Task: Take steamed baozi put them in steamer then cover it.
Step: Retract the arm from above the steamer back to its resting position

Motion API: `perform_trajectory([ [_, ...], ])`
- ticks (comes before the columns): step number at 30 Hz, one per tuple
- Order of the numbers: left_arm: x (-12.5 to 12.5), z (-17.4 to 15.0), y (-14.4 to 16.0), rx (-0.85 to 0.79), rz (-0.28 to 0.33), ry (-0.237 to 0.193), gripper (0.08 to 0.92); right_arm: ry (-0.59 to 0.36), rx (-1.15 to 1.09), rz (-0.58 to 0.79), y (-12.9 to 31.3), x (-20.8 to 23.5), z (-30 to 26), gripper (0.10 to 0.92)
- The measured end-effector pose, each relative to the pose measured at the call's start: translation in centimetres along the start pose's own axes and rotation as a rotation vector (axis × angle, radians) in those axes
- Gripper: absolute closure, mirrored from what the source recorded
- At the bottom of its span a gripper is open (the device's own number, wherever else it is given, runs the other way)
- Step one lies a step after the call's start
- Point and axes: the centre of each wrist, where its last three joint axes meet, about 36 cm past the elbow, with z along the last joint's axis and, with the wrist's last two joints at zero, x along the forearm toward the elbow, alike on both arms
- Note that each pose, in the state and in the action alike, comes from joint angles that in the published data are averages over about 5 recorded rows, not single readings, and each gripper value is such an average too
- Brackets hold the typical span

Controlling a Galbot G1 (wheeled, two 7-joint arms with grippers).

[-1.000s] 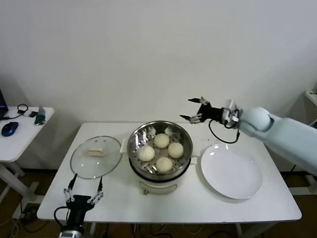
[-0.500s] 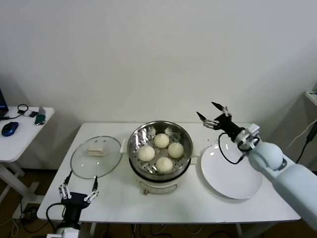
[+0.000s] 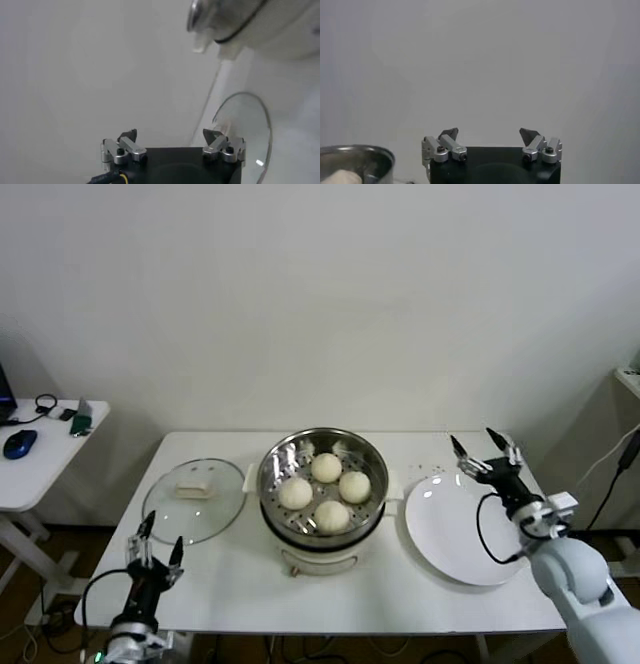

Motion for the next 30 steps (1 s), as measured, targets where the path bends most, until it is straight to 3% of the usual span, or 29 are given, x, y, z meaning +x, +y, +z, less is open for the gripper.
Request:
perform_trajectory([
  [12, -7.0, 2.5, -3.0, -0.253, -0.013, -0.025, 0.177, 0.098, -0.007, 0.099, -1.0, 5.1, 3.3, 0.200],
  [23, -14.1, 4.0, -6.4, -0.348, 0.013, -0.045, 0.177, 0.151, 0.030, 0.130, -1.0, 7.6, 4.3, 0.200],
  [30, -17.8, 5.0, -7.5, -0.377, 0.027, -0.027, 0.177, 0.166, 0.051, 0.143, -1.5, 8.3, 4.5, 0.200],
])
